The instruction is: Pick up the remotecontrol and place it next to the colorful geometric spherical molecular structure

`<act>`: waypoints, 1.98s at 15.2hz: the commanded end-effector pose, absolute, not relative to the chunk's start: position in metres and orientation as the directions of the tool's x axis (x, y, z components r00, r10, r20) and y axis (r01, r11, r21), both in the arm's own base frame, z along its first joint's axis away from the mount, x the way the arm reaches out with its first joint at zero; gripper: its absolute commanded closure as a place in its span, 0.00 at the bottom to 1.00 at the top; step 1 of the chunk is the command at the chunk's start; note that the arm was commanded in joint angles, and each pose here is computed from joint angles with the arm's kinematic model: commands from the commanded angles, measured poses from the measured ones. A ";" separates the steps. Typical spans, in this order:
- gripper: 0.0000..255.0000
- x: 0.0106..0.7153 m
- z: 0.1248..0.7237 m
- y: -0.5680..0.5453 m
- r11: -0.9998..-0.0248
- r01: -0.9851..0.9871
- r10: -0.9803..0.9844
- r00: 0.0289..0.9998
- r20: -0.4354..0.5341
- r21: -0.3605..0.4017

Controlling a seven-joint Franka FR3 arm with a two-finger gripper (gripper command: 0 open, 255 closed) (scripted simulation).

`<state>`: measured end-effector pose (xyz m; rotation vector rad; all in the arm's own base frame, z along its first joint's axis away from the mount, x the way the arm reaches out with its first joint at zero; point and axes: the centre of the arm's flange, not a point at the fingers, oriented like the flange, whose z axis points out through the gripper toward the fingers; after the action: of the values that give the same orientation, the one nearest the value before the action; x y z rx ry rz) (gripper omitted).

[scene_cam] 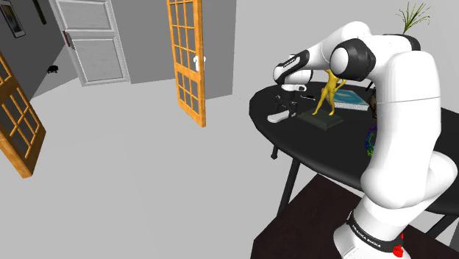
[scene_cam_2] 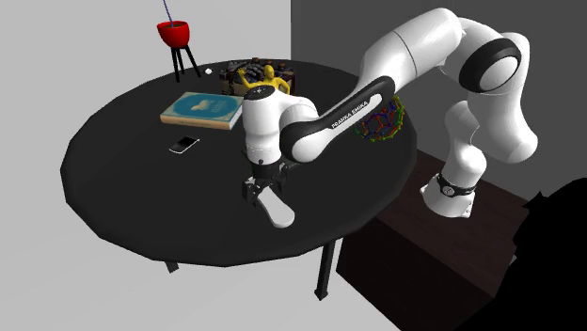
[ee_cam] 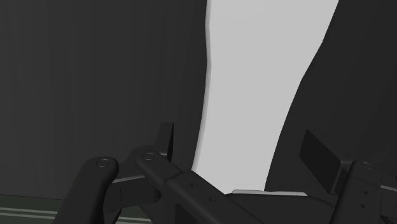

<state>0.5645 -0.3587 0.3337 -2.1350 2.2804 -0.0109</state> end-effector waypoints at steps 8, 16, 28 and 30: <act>1.00 0.565 0.334 -0.359 0.066 -0.998 -0.998 -0.066 -0.008 -0.017; 1.00 0.565 0.349 -0.359 0.066 -0.998 -0.998 -0.066 -0.008 -0.017; 1.00 0.565 0.413 -0.359 0.066 -0.998 -0.998 -0.066 -0.008 -0.017; 1.00 0.565 0.423 -0.359 0.066 -0.998 -0.998 -0.066 -0.008 -0.017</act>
<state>0.5650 -0.3582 0.4176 -2.1352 2.2801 -0.0109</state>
